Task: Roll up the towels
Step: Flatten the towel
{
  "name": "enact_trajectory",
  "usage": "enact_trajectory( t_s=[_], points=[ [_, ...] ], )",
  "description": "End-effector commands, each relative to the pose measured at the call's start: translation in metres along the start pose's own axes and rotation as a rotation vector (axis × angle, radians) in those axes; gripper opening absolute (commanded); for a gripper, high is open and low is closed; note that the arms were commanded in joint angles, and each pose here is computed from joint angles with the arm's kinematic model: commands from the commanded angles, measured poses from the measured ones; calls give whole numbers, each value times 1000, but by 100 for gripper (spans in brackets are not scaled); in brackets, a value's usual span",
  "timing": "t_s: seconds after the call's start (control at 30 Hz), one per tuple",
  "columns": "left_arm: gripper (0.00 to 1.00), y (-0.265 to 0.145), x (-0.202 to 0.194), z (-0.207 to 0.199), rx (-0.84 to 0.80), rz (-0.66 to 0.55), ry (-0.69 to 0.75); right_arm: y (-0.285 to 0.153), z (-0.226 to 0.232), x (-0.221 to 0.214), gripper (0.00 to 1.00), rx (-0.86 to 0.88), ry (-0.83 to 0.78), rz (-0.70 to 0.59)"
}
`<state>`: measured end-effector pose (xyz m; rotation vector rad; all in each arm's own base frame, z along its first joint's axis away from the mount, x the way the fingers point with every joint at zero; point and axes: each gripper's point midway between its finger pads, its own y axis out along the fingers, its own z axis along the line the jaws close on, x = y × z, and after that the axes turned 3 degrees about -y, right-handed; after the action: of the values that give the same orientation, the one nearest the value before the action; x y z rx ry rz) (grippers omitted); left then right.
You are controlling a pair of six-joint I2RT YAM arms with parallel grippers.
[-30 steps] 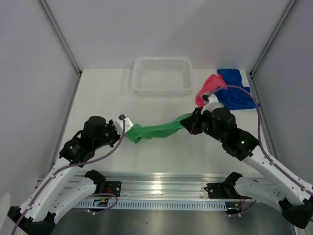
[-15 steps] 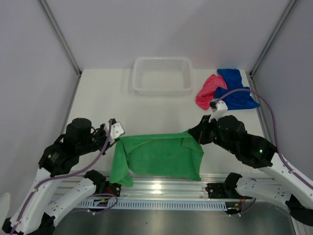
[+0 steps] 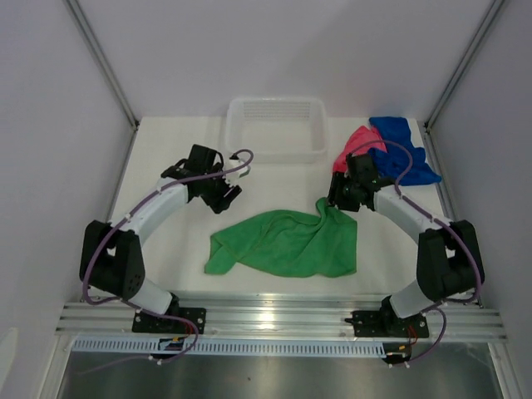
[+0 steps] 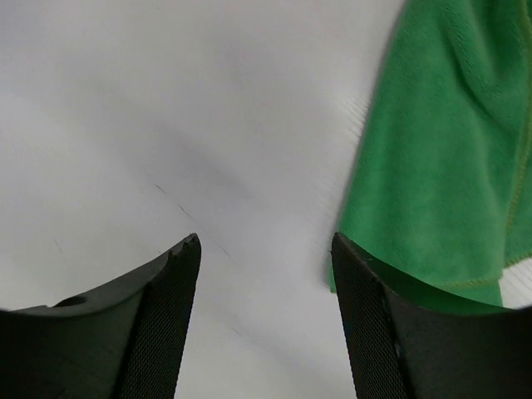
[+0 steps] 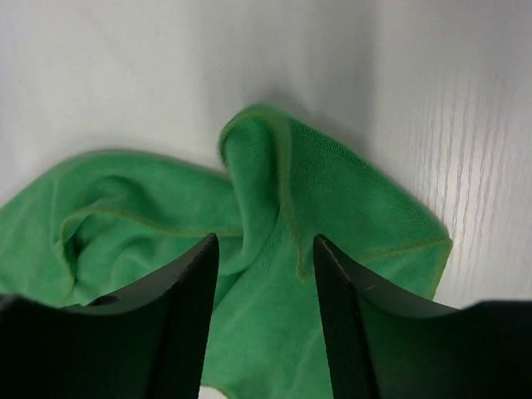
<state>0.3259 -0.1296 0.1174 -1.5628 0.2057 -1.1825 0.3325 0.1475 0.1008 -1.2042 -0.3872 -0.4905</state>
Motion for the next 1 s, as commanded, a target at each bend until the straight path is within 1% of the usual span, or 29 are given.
enact_trajectory(
  t_s=[0.0,0.07,0.1,0.13,0.17,0.2,0.23,0.27,0.3,0.33,0.37,0.4,0.43,0.5,0.53,0.57,0.63,0.7,0.77,0.87,0.93,0.97],
  points=[
    [68,-13,38,24,88,-101,-7,-2,9,57,54,1,-35,-142],
    [69,-20,28,8,50,-113,-1,-13,2,55,56,-31,-37,-163],
    [69,-31,17,-3,47,-116,10,-16,-15,46,59,-100,-29,-173],
    [69,-35,11,-12,37,-108,29,-34,-18,47,60,-117,-26,-212],
    [69,-35,-6,-22,22,-74,48,-43,-24,43,61,-142,-22,-224],
    [69,-31,-29,-35,-1,-26,59,-46,-34,27,61,-172,-16,-205],
    [69,-40,-36,-45,-7,-31,94,-52,-42,15,61,-199,7,-193],
    [69,-41,-44,-51,-8,-23,120,-67,-42,11,61,-182,28,-229],
    [69,-31,-79,-64,-36,51,157,-70,-45,1,60,-182,49,-226],
    [69,-35,-81,-75,-43,34,218,-64,-52,-27,60,-181,98,-174],
    [69,-30,-97,-85,-71,57,282,-69,-49,-36,60,-155,122,-182],
    [69,-25,-114,-96,-90,80,317,-66,-51,-48,59,-148,142,-159],
    [70,-26,-109,-100,-61,52,390,-59,-57,-72,59,-159,188,-109],
    [71,-17,-118,-107,-45,51,474,-54,-62,-92,59,-173,227,-64],
    [71,-14,-113,-108,-16,34,535,-48,-64,-108,59,-180,263,-25],
    [71,-13,-111,-104,13,39,559,-45,-63,-117,59,-181,277,-1],
    [71,-8,-112,-105,14,48,596,-40,-62,-129,58,-179,313,16],
    [70,-2,-119,-107,-5,94,631,-36,-61,-147,58,-196,320,47],
    [70,4,-131,-103,-2,157,656,-37,-58,-151,58,-206,295,52],
    [69,10,-150,-104,-22,214,675,-38,-55,-155,59,-213,270,62],
    [63,15,-157,-102,-6,231,675,-38,-56,-157,60,-219,271,60],
    [57,16,-158,-99,11,240,670,-38,-56,-158,60,-217,267,62]
  ],
)
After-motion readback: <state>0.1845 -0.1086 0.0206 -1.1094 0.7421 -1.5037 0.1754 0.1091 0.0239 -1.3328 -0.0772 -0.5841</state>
